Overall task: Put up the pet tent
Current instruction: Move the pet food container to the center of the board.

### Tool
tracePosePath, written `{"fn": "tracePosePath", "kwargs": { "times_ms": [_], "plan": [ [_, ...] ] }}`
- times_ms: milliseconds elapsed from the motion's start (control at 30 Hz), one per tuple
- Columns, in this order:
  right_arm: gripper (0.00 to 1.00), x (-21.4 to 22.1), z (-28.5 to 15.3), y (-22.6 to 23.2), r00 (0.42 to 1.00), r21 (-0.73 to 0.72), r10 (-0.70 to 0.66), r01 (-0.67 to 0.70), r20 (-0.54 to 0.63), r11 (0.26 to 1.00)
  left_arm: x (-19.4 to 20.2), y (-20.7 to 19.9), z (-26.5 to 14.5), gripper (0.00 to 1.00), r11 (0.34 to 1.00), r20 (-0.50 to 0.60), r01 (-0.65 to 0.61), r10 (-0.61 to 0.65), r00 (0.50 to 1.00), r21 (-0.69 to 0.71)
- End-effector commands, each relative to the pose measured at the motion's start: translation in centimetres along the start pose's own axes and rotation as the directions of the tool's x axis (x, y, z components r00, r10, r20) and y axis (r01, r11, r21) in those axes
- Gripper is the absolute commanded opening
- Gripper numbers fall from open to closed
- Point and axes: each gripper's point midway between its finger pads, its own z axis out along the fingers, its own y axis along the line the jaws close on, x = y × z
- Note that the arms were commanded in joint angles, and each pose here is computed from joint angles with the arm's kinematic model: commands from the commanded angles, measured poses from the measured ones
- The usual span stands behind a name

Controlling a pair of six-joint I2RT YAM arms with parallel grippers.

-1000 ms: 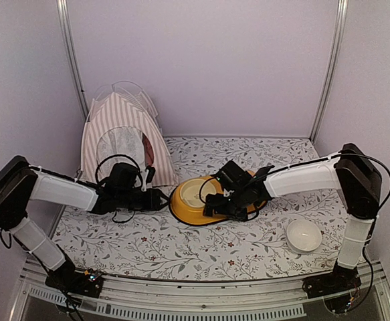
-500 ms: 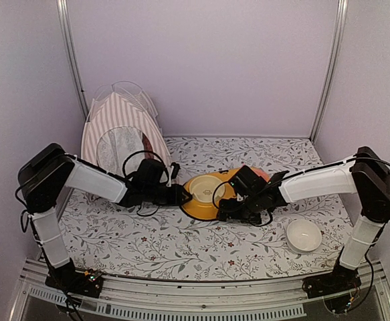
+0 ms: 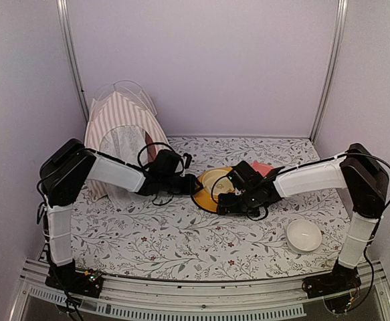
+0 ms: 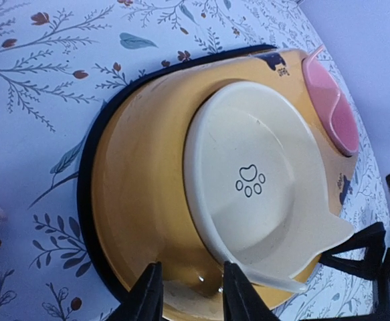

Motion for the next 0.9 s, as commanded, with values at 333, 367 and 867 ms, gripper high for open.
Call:
{"fn": "tracePosePath", "kwargs": {
  "times_ms": [333, 367, 867],
  "plan": [
    [0.99, -6.3, 3.3, -1.3, 0.997, 0.059, 0.015, -0.02, 0.079, 0.998, -2.2, -2.2, -7.7, 0.36, 0.998, 0.098, -0.067, 0.065, 0.993, 0.02],
    [0.99, -6.8, 3.5, -1.4, 0.996, 0.06, 0.015, -0.02, 0.084, 0.998, -1.9, -2.2, -8.2, 0.36, 0.998, 0.099, -0.065, 0.062, 0.993, 0.022],
    [0.99, -10.8, 4.3, -1.2, 0.991, 0.061, -0.057, 0.05, 0.124, 0.997, 1.6, 3.1, -15.3, 0.41, 0.994, 0.173, -0.01, 0.029, 0.984, -0.112]
  ]
}}
